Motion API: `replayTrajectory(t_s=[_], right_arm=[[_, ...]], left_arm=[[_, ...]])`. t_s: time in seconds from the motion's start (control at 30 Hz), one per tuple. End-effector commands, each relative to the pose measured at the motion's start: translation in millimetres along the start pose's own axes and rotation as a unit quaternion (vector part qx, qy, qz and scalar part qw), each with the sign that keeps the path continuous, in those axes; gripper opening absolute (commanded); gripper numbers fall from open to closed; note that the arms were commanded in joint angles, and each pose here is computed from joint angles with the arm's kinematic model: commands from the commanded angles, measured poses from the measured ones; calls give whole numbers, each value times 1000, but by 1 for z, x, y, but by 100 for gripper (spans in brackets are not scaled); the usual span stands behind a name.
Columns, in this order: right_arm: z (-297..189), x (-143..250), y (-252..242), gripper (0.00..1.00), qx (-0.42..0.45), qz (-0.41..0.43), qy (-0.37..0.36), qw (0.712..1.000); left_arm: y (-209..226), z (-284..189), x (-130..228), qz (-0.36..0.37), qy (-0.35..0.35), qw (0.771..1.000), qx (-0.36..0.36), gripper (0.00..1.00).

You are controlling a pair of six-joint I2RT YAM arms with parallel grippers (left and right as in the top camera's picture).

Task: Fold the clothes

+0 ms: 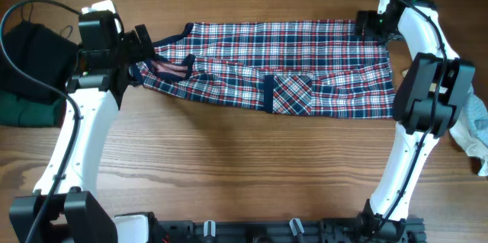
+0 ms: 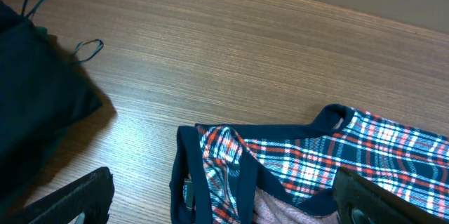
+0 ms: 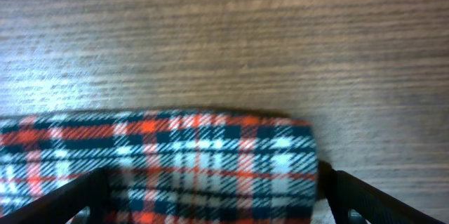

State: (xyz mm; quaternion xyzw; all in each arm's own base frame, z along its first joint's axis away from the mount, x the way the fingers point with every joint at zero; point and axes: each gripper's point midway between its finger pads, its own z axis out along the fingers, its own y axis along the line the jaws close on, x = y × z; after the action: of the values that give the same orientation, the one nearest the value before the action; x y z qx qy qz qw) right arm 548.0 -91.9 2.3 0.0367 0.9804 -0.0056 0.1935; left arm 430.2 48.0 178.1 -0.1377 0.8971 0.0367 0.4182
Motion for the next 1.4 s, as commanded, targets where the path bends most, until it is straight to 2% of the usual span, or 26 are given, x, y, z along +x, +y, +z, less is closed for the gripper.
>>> replayTrajectory(t_s=[0.0, 0.2, 0.47, 0.6, 0.67, 0.77, 0.87, 0.97, 1.1, 1.17, 1.2, 1.23, 1.37], right_arm=[[15, 25, 27, 99, -55, -9, 44, 997], [16, 21, 28, 99, -57, -92, 31, 994], [16, 20, 27, 100, -58, -85, 28, 994], [13, 16, 45, 100, -111, -82, 14, 990], [13, 7, 44, 99, -110, -84, -4, 990], [15, -9, 32, 100, -78, -83, -33, 993], [17, -9, 10, 99, -16, -61, -27, 998], [17, -8, 6, 97, -6, -62, -24, 998], [18, -2, 5, 74, -7, -60, -14, 998], [18, 1, 4, 47, -8, -59, -6, 998], [18, 3, 4, 14, -8, -58, -2, 998], [17, 4, 4, 4, -9, -58, 0, 998], [15, 5, -1, 4, 4, -58, 3, 998]], left_arm=[[1, -2, -5, -3, -6, 1000, 0, 100], [1, -2, -5, -3, -6, 1000, 0, 100], [1, -2, -4, -3, -4, 1000, 0, 100], [1, -2, -4, -3, -4, 1000, 0, 100], [1, -2, -4, -3, -4, 1000, 0, 100], [1, -2, -4, -3, -4, 1000, 0, 100], [1, -2, -4, -3, -4, 1000, 0, 100], [1, -2, -4, -3, -4, 1000, 0, 100], [1, -2, -4, -3, -4, 1000, 0, 100], [1, -2, -4, -3, -4, 1000, 0, 100], [1, -2, -4, -3, -4, 1000, 0, 100], [1, -2, -4, -3, -4, 1000, 0, 100], [1, -2, -4, -3, -4, 1000, 0, 100]])
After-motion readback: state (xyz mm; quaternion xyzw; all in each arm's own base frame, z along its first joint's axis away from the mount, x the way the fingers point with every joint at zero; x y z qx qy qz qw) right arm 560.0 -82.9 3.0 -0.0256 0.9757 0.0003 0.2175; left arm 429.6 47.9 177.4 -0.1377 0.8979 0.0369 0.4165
